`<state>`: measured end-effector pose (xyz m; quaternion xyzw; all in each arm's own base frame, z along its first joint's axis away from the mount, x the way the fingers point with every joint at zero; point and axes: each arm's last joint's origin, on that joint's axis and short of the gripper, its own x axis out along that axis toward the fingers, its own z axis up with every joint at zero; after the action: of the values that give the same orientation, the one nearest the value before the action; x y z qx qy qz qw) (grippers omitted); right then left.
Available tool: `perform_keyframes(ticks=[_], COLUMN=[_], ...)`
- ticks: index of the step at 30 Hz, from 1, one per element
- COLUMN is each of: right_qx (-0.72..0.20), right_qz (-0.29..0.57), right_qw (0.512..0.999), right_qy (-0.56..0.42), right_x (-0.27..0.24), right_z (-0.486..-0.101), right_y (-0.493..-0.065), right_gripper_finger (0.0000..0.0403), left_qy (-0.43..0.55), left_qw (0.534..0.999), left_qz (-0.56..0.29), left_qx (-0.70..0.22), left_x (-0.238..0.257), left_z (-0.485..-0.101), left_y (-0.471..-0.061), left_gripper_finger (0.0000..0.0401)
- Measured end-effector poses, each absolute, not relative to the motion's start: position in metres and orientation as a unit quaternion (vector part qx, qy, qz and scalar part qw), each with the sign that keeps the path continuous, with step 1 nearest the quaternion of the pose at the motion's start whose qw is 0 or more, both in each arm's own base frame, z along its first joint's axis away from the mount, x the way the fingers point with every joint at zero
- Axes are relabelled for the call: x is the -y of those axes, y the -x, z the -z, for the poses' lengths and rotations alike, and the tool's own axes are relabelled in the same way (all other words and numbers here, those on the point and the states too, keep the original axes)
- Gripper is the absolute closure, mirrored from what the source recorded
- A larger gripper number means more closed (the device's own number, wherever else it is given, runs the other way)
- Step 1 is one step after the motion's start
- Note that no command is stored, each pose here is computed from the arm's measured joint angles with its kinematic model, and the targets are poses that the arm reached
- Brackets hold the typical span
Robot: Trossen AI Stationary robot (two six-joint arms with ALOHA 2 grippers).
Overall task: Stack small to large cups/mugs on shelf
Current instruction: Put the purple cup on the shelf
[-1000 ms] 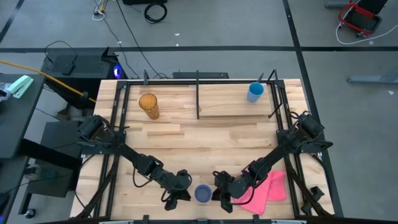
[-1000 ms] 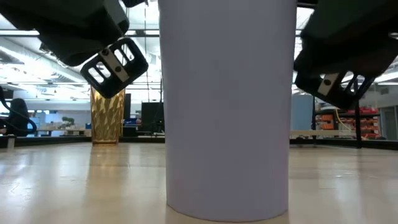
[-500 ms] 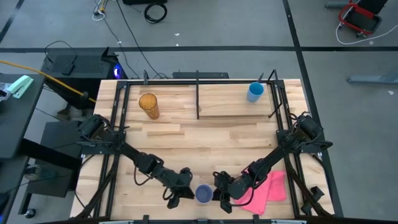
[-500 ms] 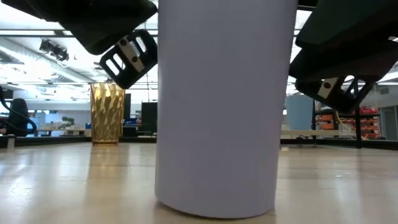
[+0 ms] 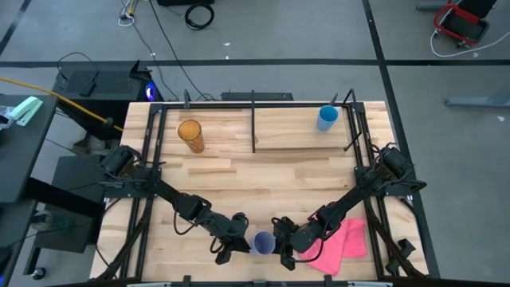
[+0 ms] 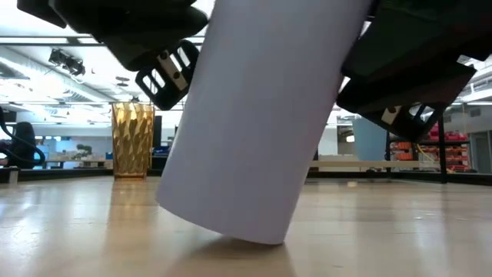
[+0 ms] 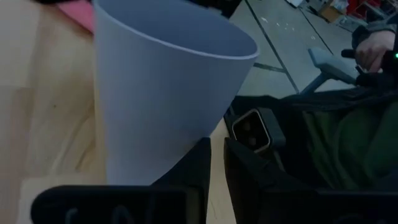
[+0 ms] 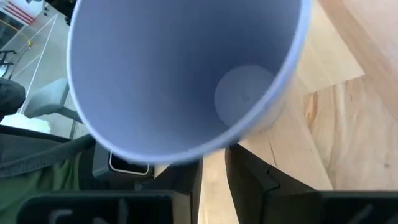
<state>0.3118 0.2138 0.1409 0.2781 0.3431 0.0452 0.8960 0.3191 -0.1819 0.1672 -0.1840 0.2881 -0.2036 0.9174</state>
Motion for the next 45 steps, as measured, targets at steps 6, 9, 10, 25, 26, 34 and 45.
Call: perform_keyframes(ticks=[6,9,10,25,26,34,45], right_qx=[-0.341,-0.340,-0.340,-0.343,-0.344,-0.350,-0.365], right_qz=[-0.045,-0.046,-0.046,-0.044,-0.042,-0.028,-0.013], right_qw=[0.897,0.897,0.897,0.900,0.900,0.900,0.897], right_qy=[-0.279,-0.280,-0.280,-0.267,-0.266,-0.257,-0.249], right_x=[-0.214,-0.214,-0.214,-0.207,-0.206,-0.200,-0.194], right_z=[-0.141,-0.142,-0.142,-0.141,-0.141,-0.139,-0.136], right_y=[-0.312,-0.312,-0.312,-0.316,-0.317,-0.319,-0.319], right_gripper_finger=[0.0325,0.0325,0.0325,0.0325,0.0325,0.0325,0.0325], left_qy=[0.183,0.187,0.188,0.199,0.198,0.198,0.197], left_qw=[0.913,0.908,0.907,0.903,0.904,0.906,0.904], left_qz=[0.197,0.189,0.187,0.173,0.172,0.154,0.139], left_qx=[-0.307,-0.322,-0.327,-0.338,-0.337,-0.342,-0.353], left_x=[0.181,0.180,0.180,0.171,0.170,0.160,0.152], left_z=[-0.164,-0.161,-0.160,-0.158,-0.158,-0.157,-0.154], left_y=[-0.317,-0.316,-0.316,-0.320,-0.320,-0.324,-0.326], left_gripper_finger=[0.0346,0.0348,0.0348,0.0346,0.0346,0.0340,0.0340])
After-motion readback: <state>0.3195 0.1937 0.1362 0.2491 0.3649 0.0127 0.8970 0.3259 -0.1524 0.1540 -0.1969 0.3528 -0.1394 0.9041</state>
